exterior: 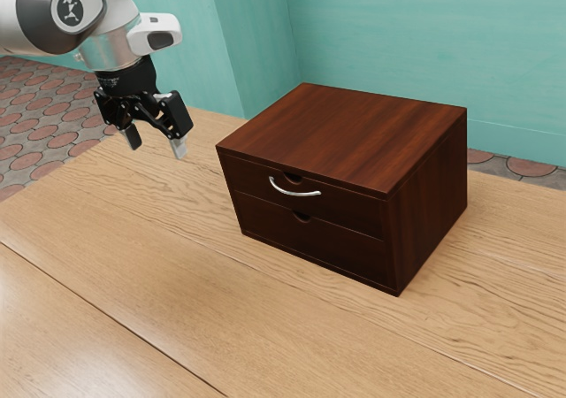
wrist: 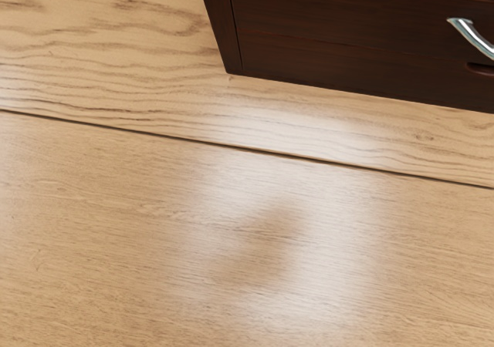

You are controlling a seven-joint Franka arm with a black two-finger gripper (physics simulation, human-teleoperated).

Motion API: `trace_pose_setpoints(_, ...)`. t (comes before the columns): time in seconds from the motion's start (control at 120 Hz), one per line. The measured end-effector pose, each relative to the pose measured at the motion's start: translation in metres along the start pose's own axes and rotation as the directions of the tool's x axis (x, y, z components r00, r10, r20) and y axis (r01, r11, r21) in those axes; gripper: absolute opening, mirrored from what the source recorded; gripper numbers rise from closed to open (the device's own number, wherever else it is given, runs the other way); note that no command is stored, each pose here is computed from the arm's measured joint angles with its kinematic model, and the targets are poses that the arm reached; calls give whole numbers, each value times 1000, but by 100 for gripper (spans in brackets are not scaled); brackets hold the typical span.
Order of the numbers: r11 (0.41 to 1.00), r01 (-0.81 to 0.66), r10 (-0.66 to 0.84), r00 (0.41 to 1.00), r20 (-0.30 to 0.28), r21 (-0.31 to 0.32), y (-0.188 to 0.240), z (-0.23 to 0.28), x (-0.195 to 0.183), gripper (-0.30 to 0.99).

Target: Pull the drawer handle with one arm to open the drawer

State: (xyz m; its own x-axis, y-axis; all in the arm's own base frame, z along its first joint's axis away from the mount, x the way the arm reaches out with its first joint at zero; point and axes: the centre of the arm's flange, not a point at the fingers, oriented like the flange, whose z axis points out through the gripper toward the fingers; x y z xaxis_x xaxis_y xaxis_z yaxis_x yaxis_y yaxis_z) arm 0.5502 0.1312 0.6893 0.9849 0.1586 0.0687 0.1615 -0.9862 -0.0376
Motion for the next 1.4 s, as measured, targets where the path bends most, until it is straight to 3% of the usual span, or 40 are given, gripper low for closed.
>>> trace_pose_setpoints(0.242,999,27,-28,1000,-8,-23,-15,-3,-2,69)
trace_pose_setpoints(0.342,999,-37,34,991,-127,-23,-14,-60,-16,69)
trace_pose_setpoints(0.392,993,-119,115,970,-213,-9,-10,-98,-25,69)
trace_pose_setpoints(0.458,963,-270,267,923,-276,30,3,-123,-31,69)
trace_pose_setpoints(0.608,777,-616,621,715,-322,129,55,-143,-38,69)
trace_pose_setpoints(0.725,589,-798,794,541,-276,129,103,-114,-24,69)
trace_pose_setpoints(0.858,406,-902,902,370,-223,146,137,-84,-5,69)
trace_pose_setpoints(0.958,335,-931,931,303,-203,147,124,-57,-15,69)
trace_pose_setpoints(1.1,265,-937,953,218,-211,229,107,-41,-18,68)
trace_pose_setpoints(1.2,198,-934,968,138,-210,296,114,-42,-14,67)
trace_pose_setpoints(1.4,59,-933,983,-8,-185,355,141,-32,-10,66)
